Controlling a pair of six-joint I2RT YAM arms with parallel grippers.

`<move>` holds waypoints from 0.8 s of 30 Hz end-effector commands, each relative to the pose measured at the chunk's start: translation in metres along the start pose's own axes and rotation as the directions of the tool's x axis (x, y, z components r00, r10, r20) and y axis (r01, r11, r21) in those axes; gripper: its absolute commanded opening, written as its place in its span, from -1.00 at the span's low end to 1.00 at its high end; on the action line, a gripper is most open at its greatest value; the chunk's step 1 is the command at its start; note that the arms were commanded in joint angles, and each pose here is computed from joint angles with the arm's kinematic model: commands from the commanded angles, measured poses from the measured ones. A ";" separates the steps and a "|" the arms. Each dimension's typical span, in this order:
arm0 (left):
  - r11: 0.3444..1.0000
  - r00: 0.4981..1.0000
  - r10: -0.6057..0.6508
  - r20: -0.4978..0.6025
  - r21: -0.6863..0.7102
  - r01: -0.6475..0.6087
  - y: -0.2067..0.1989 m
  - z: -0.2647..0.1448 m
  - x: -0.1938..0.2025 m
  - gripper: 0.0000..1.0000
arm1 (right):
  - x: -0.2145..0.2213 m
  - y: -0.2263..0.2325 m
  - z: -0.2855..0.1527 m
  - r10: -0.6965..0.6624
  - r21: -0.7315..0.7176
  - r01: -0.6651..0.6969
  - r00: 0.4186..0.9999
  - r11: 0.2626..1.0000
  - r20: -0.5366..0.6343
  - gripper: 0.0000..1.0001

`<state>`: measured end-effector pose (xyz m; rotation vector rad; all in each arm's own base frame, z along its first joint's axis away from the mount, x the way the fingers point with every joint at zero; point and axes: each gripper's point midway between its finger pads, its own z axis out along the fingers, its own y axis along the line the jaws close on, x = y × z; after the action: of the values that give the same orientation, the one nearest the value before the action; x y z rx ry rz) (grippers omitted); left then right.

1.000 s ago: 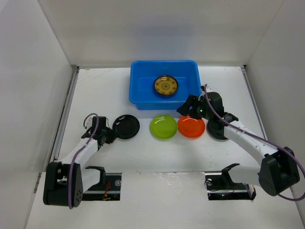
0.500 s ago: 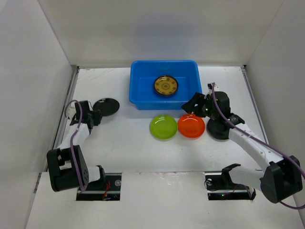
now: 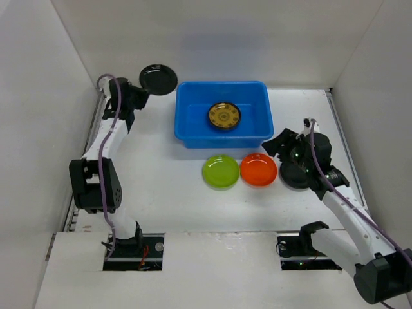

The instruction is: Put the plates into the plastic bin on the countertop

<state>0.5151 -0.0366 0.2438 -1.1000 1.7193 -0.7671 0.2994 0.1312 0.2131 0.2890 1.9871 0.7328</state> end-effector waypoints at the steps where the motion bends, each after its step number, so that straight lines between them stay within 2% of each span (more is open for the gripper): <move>1: 0.965 0.979 0.150 -0.139 0.235 -0.114 -0.079 -0.002 0.051 -0.83 | -0.008 -0.016 -0.013 0.010 0.065 -0.014 0.998 0.998 0.056 0.44; 7: 0.913 0.883 0.309 -0.353 0.371 -0.171 -0.116 0.008 0.154 -0.82 | -0.017 -0.050 -0.036 0.057 0.204 -0.085 0.988 0.975 0.144 0.44; 12: 0.899 0.791 0.393 -0.469 0.375 -0.224 -0.096 0.017 0.221 -0.80 | -0.018 -0.085 -0.062 0.131 0.327 -0.202 0.965 0.923 0.228 0.44; 17: 0.910 0.745 0.404 -0.530 0.318 -0.267 -0.051 0.035 0.255 -0.79 | -0.010 -0.109 -0.080 0.189 0.403 -0.285 0.947 0.870 0.261 0.43; 24: 0.918 0.732 0.395 -0.555 0.271 -0.290 -0.019 0.063 0.270 -0.72 | 0.011 -0.132 -0.097 0.281 0.489 -0.391 0.917 0.780 0.284 0.41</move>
<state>0.5170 -0.2915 0.1112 -0.4514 2.3397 -1.0422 0.2359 -0.0002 0.1749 0.9427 1.9083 0.3474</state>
